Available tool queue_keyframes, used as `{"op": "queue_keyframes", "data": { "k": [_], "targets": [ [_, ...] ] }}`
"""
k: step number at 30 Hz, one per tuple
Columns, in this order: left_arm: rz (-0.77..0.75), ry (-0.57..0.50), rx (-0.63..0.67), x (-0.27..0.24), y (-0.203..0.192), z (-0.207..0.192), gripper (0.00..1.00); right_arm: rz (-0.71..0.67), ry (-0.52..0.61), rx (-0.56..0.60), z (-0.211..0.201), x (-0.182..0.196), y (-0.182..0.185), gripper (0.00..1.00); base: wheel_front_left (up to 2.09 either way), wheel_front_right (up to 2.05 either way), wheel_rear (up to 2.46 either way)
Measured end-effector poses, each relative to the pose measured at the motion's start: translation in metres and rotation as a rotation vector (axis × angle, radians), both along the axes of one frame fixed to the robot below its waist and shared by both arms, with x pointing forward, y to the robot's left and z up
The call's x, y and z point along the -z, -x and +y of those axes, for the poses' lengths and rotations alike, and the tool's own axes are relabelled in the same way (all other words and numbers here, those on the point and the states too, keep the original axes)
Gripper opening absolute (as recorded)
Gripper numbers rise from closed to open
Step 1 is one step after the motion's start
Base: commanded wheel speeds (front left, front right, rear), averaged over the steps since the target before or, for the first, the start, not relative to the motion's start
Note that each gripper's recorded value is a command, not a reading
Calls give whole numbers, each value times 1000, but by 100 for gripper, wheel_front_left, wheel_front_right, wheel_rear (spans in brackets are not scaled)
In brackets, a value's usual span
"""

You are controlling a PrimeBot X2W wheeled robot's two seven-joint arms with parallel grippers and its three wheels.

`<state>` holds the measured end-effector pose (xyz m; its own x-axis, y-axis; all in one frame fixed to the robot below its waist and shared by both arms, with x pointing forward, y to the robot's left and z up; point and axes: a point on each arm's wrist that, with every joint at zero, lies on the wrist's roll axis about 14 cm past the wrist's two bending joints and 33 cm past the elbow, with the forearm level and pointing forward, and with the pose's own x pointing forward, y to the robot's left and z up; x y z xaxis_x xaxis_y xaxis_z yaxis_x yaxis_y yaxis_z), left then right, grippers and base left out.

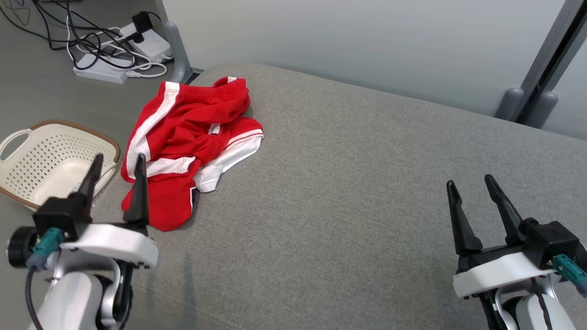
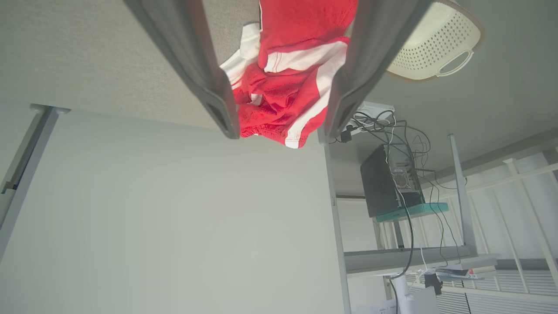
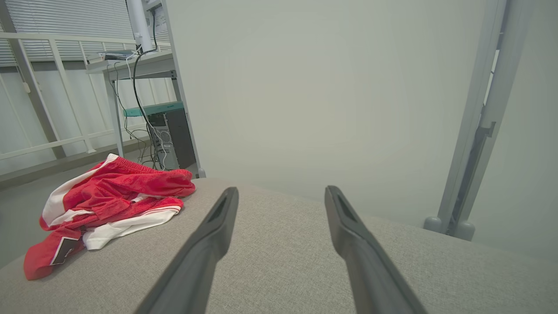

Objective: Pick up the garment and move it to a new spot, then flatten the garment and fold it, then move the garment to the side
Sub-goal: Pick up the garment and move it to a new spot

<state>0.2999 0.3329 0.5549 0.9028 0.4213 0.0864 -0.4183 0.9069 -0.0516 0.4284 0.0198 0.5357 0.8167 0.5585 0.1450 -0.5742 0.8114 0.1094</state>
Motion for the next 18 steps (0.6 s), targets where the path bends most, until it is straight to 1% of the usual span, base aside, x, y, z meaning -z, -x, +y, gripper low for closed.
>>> {"op": "queue_keyframes", "data": {
  "k": [3,6,8,12,14,18],
  "targets": [
    [-41,-38,7,-27,-17,8,100,-4,-7,-2,1,-2,-4,100,0,0,0],
    [-66,-64,37,-51,-43,13,100,3,-3,1,-1,1,-9,100,0,0,0],
    [-42,-47,59,-53,-61,18,100,8,4,5,-4,4,-13,100,0,0,0],
    [93,-1,101,-29,-99,24,100,17,17,21,-13,11,-24,100,0,0,0],
    [154,43,121,-12,-119,25,100,22,25,31,-18,16,-32,100,0,0,0],
    [292,105,127,26,-153,32,100,40,37,46,-26,28,-48,100,0,0,0]
  ]
}}
